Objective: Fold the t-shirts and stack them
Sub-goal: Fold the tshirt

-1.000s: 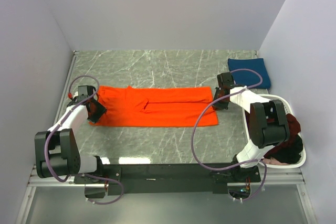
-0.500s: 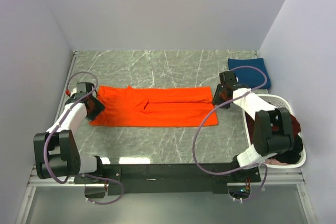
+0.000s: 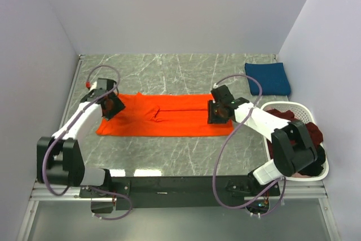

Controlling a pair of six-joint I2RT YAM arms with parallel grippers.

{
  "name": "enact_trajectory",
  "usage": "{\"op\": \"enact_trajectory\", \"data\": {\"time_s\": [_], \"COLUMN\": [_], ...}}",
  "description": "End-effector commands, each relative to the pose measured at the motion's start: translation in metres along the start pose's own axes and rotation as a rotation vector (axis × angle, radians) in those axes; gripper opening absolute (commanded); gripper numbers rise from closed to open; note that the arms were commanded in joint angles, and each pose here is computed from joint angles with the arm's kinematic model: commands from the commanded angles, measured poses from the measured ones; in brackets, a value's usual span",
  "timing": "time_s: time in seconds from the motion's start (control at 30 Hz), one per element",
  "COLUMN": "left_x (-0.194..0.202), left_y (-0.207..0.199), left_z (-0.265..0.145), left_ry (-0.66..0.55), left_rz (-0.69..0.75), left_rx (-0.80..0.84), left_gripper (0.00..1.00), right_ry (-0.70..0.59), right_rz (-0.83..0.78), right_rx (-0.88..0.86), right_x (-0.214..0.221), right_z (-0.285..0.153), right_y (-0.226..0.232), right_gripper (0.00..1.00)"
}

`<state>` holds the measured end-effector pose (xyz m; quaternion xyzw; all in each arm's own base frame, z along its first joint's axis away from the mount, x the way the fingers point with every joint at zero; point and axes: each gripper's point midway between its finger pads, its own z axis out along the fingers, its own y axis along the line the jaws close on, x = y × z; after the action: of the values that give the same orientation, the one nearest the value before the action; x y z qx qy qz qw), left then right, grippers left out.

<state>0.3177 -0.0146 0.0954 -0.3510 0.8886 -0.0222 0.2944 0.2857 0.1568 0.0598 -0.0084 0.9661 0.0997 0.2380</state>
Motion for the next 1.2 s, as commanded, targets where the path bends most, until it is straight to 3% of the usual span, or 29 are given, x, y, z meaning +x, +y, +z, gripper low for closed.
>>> {"op": "enact_trajectory", "data": {"time_s": [0.0,0.5,0.63,0.77,1.0,1.17], "left_x": [0.01,0.02,0.021,0.015,-0.01,-0.005], "left_y": [-0.019,-0.028,-0.029,-0.037,-0.094,-0.144], "left_z": [0.014,0.082,0.095,0.106,0.133,0.153], "left_ry": [0.048,0.163,0.195,0.207,0.161,0.142], "left_rz": [0.002,0.109,0.157,0.233,0.349,0.44], "left_rx": [0.011,-0.095,-0.117,-0.11,-0.01,0.069], "left_gripper": [0.57,0.62,0.8,0.83,0.88,0.9], "right_ry": [0.043,0.249,0.345,0.456,0.541,0.545], "right_rz": [-0.036,-0.146,-0.211,-0.33,-0.532,-0.623], "right_rx": [0.001,0.044,-0.021,-0.09,-0.27,-0.365], "right_x": [0.01,0.089,0.125,0.165,0.198,0.2], "right_z": [0.012,0.022,0.01,-0.008,-0.021,-0.018], "right_y": [0.008,0.015,0.028,0.047,0.112,0.167], "right_gripper": [0.43,0.41,0.41,0.41,0.41,0.41]}}
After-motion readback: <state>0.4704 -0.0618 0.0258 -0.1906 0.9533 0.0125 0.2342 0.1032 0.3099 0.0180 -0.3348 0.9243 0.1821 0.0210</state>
